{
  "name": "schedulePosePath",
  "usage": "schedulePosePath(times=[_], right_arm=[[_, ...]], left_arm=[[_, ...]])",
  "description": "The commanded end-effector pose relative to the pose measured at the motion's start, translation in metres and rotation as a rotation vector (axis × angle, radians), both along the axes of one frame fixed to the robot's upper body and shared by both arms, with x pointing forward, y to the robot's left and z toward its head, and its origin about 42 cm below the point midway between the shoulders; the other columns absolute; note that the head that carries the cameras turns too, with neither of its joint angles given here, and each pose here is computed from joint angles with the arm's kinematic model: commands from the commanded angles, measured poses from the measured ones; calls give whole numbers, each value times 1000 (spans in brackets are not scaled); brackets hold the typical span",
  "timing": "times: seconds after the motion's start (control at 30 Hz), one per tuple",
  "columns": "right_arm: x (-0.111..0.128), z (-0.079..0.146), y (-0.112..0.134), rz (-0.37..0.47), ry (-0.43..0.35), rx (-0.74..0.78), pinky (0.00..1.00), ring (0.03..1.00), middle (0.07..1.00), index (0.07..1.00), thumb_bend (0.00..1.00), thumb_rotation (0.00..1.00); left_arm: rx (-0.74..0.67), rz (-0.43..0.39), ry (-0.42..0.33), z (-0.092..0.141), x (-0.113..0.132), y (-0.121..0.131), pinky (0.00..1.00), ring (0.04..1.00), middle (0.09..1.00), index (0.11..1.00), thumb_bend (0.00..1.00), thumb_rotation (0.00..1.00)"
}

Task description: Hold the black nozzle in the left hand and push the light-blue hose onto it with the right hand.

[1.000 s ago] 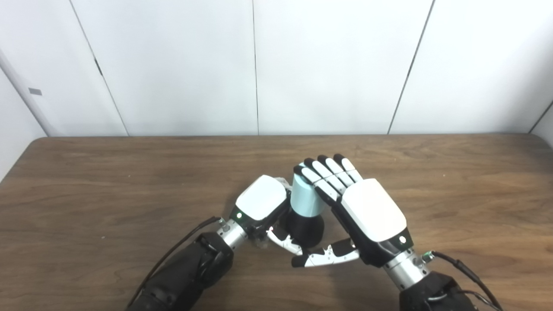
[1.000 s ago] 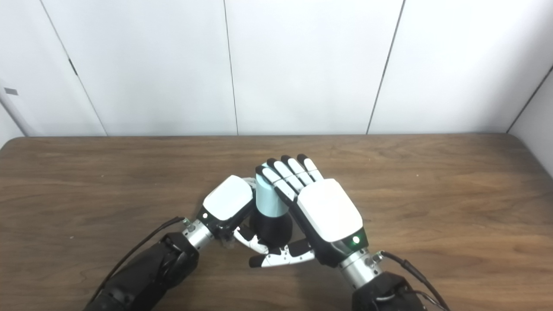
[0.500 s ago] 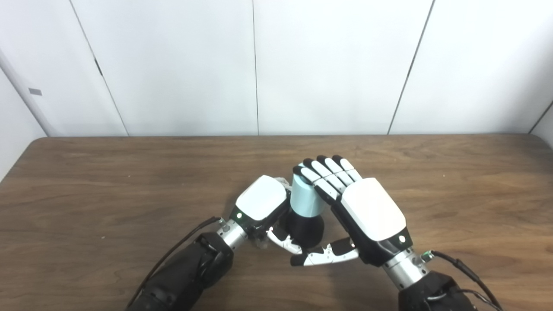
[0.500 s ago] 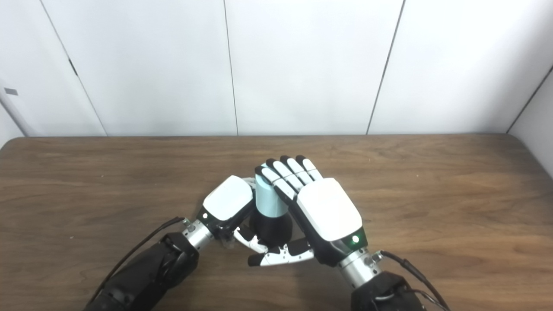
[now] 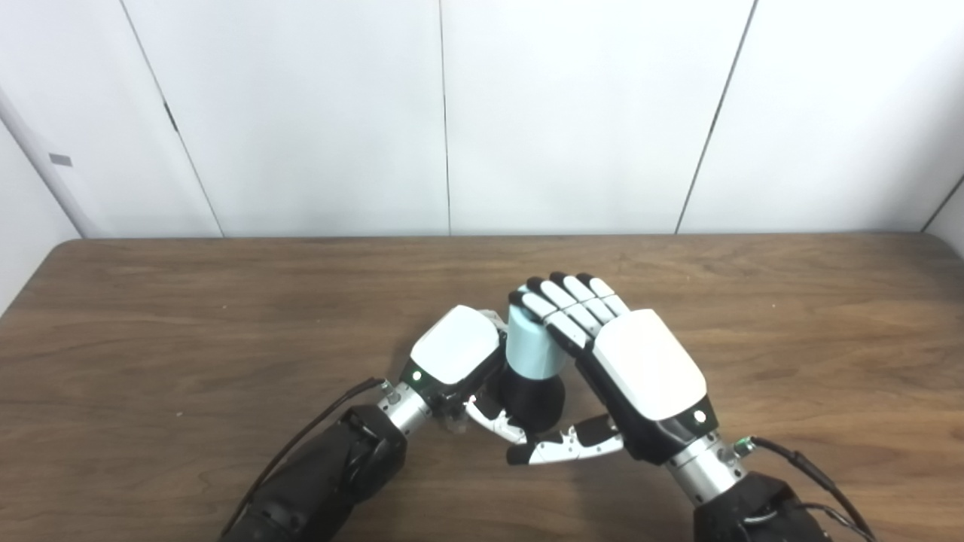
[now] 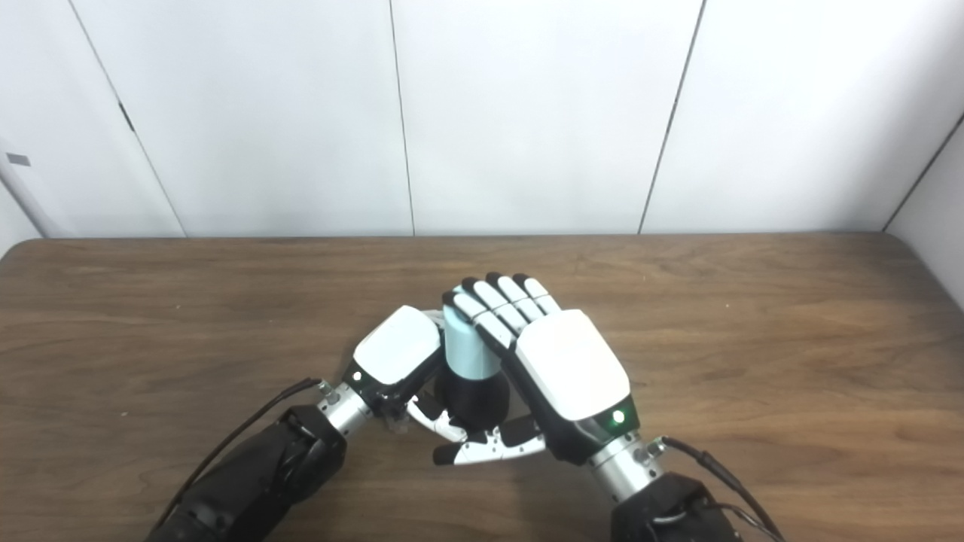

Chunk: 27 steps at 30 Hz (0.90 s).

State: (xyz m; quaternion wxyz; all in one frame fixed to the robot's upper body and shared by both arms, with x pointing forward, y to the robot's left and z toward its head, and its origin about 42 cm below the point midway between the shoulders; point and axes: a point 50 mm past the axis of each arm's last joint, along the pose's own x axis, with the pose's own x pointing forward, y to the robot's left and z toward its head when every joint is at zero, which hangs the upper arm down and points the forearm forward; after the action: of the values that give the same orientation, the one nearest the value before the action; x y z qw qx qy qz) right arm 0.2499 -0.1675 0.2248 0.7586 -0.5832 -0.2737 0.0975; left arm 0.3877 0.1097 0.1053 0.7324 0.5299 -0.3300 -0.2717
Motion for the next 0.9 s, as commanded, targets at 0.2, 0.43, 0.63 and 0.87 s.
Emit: schedulePosePath(times=[0.2, 0.43, 0.63, 0.87], right_arm=[[-12, -45, -4, 52, 227, -204, 944, 921, 900, 851, 892, 648], [-12, -50, -4, 56, 244, -220, 921, 923, 903, 857, 893, 675], [-11, -52, -4, 47, 263, -222, 923, 929, 912, 869, 888, 674], [-12, -52, -5, 42, 288, -213, 924, 934, 917, 867, 888, 668]], left_arm=[[74, -13, 379, -120, -112, -2, 617, 459, 415, 520, 500, 0], [78, -9, 390, -120, -112, -3, 619, 458, 407, 510, 500, 0], [78, -10, 387, -121, -112, -2, 622, 462, 415, 512, 500, 0], [85, -9, 387, -121, -112, -1, 622, 462, 420, 518, 500, 0]])
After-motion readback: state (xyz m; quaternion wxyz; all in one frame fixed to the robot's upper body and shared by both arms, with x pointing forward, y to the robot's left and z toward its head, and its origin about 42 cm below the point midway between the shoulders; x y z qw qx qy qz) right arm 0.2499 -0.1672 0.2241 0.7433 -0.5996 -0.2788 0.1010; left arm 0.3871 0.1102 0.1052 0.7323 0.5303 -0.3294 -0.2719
